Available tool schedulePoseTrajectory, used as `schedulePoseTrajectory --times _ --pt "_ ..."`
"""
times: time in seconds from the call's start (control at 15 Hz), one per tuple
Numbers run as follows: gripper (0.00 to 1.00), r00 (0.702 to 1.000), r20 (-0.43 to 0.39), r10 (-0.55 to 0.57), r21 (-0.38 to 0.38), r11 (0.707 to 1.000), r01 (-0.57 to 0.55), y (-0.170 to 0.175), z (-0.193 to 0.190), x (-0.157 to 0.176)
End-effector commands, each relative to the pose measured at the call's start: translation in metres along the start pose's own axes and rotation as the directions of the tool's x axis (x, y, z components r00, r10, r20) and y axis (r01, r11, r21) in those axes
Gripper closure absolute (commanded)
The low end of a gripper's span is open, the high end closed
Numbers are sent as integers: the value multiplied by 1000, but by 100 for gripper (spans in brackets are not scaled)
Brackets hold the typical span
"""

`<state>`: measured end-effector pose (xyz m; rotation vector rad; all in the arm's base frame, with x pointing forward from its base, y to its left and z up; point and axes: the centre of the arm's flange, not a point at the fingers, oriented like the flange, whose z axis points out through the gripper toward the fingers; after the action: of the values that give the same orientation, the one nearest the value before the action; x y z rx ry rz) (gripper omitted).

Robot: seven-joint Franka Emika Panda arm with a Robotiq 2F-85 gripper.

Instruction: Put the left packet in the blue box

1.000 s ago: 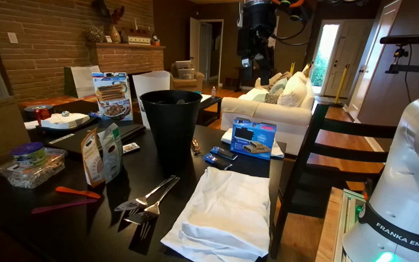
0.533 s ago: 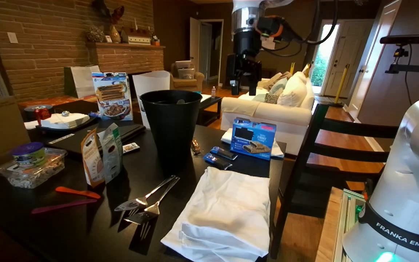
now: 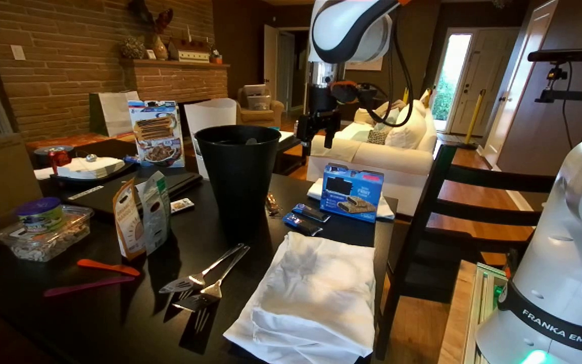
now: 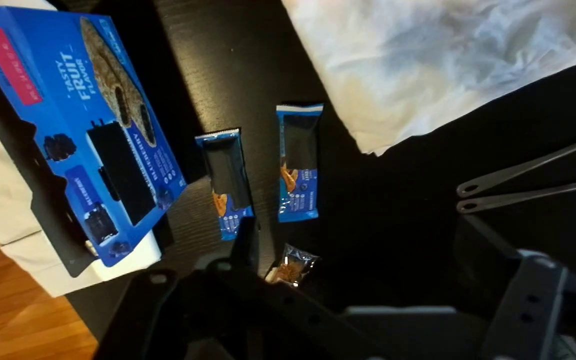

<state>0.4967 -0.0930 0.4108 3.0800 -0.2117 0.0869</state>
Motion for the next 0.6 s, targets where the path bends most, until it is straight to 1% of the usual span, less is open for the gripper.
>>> schedulePoseTrajectory --times 0.0,0.07,0.13,0.33,0.53 --pt "0 992 -43 123 -24 992 -124 16 43 15" --pt "0 987 -38 155 -35 987 -156 21 54 17" --pt "0 995 -27 96 -7 995 -96 15 35 10" --pt "0 990 -18 137 -13 990 -137 21 56 14" --pt "0 989 -20 144 -13 989 -144 21 56 14"
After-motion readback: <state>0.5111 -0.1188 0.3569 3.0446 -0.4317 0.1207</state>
